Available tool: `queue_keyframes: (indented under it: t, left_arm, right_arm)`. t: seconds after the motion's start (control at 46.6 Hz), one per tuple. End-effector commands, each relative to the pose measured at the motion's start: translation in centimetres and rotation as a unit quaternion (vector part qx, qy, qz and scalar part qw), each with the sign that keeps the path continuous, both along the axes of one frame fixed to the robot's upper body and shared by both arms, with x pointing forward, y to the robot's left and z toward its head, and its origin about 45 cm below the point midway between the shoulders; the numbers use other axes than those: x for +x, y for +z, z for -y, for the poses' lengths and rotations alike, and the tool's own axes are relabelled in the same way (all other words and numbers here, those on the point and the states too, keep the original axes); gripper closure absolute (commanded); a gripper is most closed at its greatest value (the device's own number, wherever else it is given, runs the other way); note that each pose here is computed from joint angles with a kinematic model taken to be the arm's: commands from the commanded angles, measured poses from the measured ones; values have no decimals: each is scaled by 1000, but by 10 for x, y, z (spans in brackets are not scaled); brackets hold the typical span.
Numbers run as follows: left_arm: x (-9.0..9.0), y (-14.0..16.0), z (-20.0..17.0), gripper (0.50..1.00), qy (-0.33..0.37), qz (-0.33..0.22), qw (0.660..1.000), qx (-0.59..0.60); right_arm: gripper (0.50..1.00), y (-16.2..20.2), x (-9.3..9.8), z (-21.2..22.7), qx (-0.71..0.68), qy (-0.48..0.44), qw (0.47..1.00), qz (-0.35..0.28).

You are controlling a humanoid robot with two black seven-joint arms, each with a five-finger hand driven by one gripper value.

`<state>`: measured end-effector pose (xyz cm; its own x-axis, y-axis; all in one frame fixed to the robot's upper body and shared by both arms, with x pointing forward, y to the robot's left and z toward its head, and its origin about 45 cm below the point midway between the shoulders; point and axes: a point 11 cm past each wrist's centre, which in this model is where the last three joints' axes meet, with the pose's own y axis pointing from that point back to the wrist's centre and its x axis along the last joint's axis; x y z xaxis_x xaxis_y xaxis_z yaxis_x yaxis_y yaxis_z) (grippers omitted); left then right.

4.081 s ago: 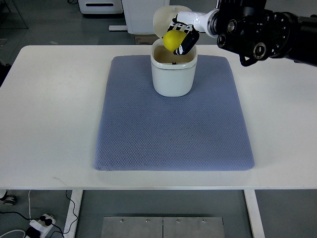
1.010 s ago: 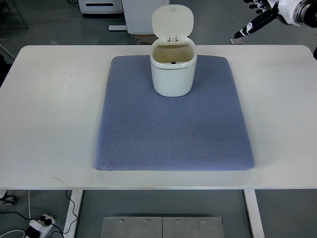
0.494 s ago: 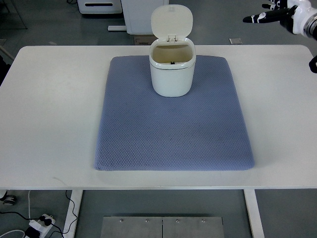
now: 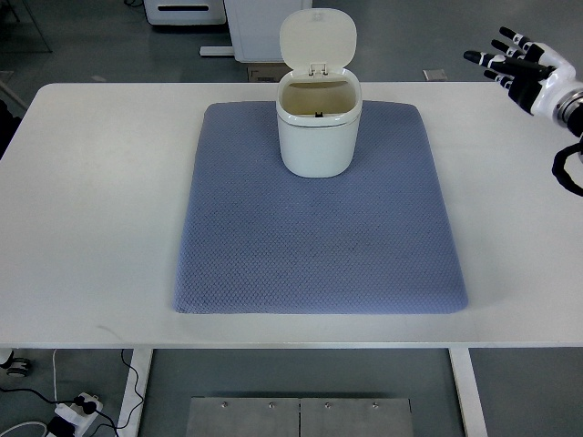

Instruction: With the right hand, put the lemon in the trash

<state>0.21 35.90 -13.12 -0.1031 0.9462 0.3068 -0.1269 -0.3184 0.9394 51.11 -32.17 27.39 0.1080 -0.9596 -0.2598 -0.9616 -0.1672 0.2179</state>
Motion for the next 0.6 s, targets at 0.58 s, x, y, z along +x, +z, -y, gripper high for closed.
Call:
queue_keyframes:
  t: [0.58]
  left_arm:
    - [0, 0, 0, 500, 0, 0, 1000, 0]
  right_arm:
    - [500, -84, -36, -2, 236, -94, 966, -41]
